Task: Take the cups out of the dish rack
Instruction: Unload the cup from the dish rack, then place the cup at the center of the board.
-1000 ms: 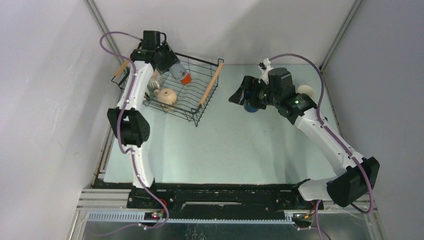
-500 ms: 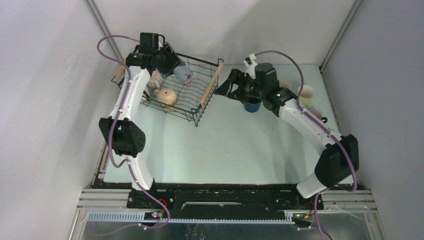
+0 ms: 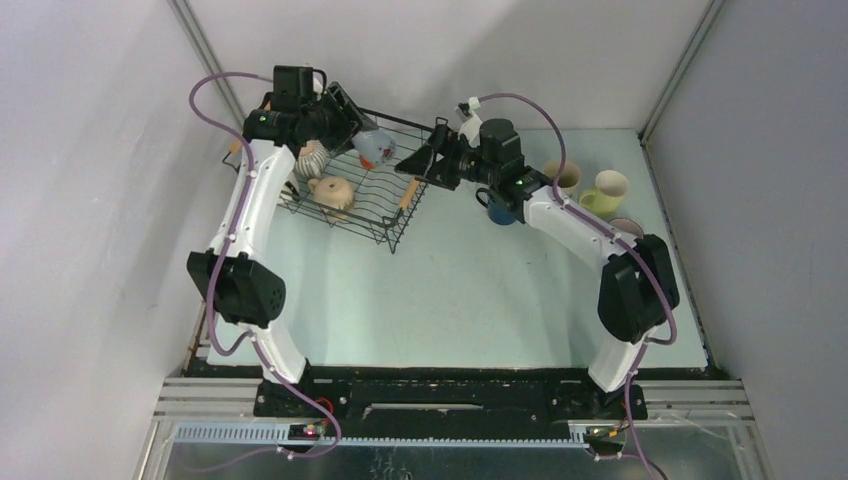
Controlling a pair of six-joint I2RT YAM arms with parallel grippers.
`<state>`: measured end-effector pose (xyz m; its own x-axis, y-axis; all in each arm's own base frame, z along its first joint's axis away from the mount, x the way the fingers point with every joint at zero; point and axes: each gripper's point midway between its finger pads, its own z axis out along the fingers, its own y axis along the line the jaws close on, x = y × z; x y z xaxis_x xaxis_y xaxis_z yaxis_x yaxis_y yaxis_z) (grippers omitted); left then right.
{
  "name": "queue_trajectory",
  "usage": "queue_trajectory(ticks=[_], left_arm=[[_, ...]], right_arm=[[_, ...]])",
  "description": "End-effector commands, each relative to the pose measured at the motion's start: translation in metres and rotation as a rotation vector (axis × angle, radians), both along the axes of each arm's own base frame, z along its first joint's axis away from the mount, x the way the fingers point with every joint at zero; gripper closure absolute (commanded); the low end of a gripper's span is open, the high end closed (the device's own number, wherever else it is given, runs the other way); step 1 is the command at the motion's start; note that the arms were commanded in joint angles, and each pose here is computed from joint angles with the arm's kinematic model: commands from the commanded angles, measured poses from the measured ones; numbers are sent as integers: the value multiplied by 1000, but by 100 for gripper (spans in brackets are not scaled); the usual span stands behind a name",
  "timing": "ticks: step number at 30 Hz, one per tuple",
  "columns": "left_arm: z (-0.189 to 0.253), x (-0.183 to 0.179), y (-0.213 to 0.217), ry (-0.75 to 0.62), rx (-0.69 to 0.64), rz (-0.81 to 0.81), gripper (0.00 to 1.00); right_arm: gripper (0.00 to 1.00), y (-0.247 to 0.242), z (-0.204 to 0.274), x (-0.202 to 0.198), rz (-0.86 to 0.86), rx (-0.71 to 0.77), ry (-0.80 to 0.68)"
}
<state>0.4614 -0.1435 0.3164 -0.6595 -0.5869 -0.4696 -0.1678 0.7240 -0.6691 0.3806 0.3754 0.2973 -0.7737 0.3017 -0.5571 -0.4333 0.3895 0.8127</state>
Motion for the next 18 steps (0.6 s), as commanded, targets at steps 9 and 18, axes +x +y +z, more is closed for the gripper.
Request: queue_trajectory(ticks=[9, 18], left_arm=[[62, -48, -44, -102, -175, -139, 100], [64, -67, -62, -102, -292, -193, 100]], right_arm=[[22, 20, 58, 12, 57, 229, -104], [36, 15, 81, 3, 62, 307, -123]])
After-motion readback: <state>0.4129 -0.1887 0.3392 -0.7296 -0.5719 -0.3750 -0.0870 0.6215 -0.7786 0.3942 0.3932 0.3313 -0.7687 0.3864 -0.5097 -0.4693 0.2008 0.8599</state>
